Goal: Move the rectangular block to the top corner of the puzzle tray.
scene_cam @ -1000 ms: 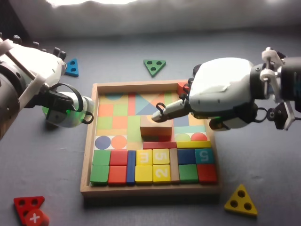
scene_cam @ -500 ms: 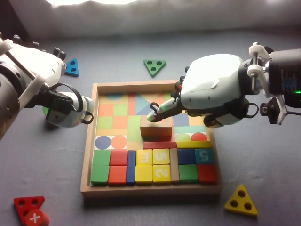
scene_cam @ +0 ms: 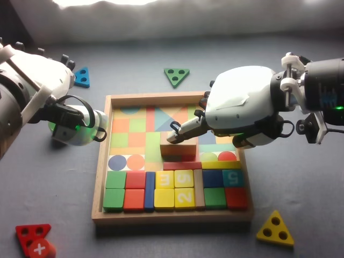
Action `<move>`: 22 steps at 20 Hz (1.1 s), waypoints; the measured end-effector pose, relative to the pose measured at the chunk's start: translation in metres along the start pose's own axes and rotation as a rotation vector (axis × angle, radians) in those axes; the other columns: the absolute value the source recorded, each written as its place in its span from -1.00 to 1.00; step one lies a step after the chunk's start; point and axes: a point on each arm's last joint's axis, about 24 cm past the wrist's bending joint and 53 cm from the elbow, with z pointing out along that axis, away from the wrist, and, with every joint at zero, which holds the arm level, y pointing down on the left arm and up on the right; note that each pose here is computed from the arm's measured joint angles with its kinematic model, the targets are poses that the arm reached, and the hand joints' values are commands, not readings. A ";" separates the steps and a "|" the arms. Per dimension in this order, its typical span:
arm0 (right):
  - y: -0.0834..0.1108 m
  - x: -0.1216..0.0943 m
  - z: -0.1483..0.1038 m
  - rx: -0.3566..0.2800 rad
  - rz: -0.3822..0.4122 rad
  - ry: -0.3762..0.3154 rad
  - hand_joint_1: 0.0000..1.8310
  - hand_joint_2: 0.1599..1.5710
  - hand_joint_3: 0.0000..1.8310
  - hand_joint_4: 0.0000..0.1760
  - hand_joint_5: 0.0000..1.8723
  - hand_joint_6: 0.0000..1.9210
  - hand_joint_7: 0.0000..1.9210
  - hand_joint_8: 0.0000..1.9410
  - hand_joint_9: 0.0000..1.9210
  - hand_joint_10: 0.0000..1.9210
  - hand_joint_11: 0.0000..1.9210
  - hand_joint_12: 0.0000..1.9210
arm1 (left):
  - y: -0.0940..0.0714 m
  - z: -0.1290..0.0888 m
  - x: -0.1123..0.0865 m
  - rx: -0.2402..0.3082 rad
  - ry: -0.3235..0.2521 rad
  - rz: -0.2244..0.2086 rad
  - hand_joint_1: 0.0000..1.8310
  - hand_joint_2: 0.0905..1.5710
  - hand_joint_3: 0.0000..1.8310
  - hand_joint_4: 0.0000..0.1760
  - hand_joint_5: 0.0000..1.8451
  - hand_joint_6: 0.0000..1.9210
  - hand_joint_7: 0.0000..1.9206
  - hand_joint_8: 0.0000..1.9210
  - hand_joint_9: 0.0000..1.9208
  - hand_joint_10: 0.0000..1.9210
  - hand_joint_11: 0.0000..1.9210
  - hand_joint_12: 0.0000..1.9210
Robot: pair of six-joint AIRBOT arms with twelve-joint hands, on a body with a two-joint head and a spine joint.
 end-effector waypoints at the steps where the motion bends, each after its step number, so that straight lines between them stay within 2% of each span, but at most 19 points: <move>1: 0.000 0.000 0.000 0.001 0.000 0.000 0.94 0.39 -1.00 -1.00 -0.64 -1.00 0.45 1.00 0.65 1.00 0.77 1.00 | 0.000 0.000 0.000 0.000 0.000 0.000 -1.00 0.66 -1.00 -1.00 -0.75 -1.00 -0.61 -1.00 -0.60 -1.00 -0.89 -0.42; 10: -0.001 0.004 0.000 0.002 0.009 0.007 0.94 0.41 -1.00 -1.00 -0.60 -0.99 0.40 1.00 0.63 1.00 0.76 1.00 | 0.000 0.000 0.000 0.000 0.000 0.000 -1.00 0.67 -1.00 -1.00 -0.76 -1.00 -0.64 -1.00 -0.61 -1.00 -0.89 -0.43; 14: -0.001 0.004 0.000 0.002 0.013 0.006 0.97 0.38 -1.00 -1.00 -0.63 -1.00 0.45 1.00 0.65 1.00 0.78 1.00 | 0.000 0.000 0.000 0.000 0.000 0.000 -1.00 0.66 -1.00 -1.00 -0.75 -1.00 -0.62 -0.99 -0.61 -1.00 -0.89 -0.44; 16: -0.002 0.003 -0.001 0.002 0.014 0.006 0.96 0.40 -1.00 -1.00 -0.63 -1.00 0.39 1.00 0.63 1.00 0.77 1.00 | 0.000 0.000 0.000 0.000 0.000 0.000 -1.00 0.66 -1.00 -1.00 -0.72 -1.00 -0.59 -1.00 -0.58 -1.00 -0.85 -0.45; 20: -0.003 0.003 -0.001 0.003 0.020 0.006 0.96 0.41 -1.00 -1.00 -0.57 -0.99 0.40 1.00 0.62 1.00 0.76 1.00 | 0.000 0.000 0.000 0.000 0.000 0.000 -1.00 0.65 -1.00 -1.00 -0.75 -1.00 -0.62 -1.00 -0.60 -1.00 -0.87 -0.47; 22: -0.003 0.003 -0.001 0.002 0.029 0.005 0.95 0.41 -1.00 -1.00 -0.62 -1.00 0.39 1.00 0.62 1.00 0.73 1.00 | 0.000 0.000 0.000 0.000 0.000 0.000 -1.00 0.66 -1.00 -1.00 -0.73 -0.99 -0.60 -0.99 -0.58 -0.99 -0.85 -0.47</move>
